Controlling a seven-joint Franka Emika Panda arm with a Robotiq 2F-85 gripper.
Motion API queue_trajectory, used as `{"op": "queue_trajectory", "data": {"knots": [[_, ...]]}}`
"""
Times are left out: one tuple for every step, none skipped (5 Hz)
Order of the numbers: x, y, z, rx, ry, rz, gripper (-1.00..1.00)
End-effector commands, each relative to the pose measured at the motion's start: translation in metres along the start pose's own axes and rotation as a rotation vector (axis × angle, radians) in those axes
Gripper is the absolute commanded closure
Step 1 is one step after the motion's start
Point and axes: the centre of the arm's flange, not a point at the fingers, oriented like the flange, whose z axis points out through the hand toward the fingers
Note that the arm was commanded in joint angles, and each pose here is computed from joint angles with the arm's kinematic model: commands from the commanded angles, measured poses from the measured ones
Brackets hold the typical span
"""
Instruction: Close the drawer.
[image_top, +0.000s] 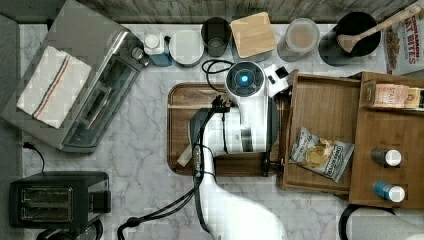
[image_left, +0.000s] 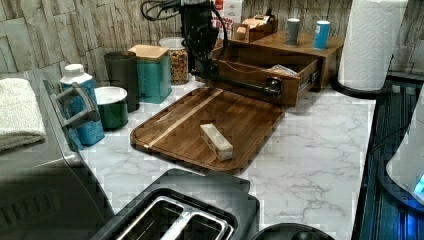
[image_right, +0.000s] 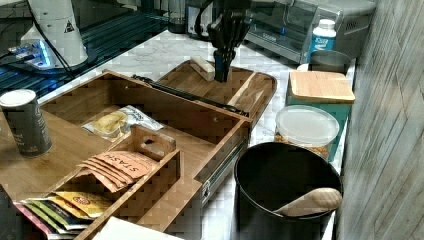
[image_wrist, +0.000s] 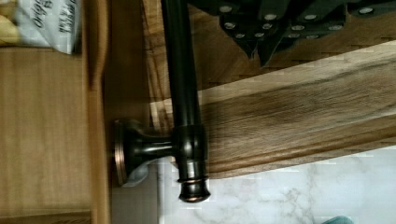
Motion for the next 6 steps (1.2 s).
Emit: {"op": "queue_trajectory", "data": {"knots": [[-0.017, -0.027, 0.036, -0.016, -0.019, -0.073, 1.0], [-0.013, -0.017, 0.041, -0.015, 0.006, -0.116, 1.0], [-0.008, 0.001, 0.044, -0.015, 0.021, -0.171, 1.0], [-0.011, 0.015, 0.05, -0.003, 0.011, -0.208, 1.0], [-0.011, 0.038, 0.053, 0.011, 0.008, -0.224, 1.0], [-0.014, 0.062, 0.05, 0.016, 0.004, -0.208, 1.0]]}}
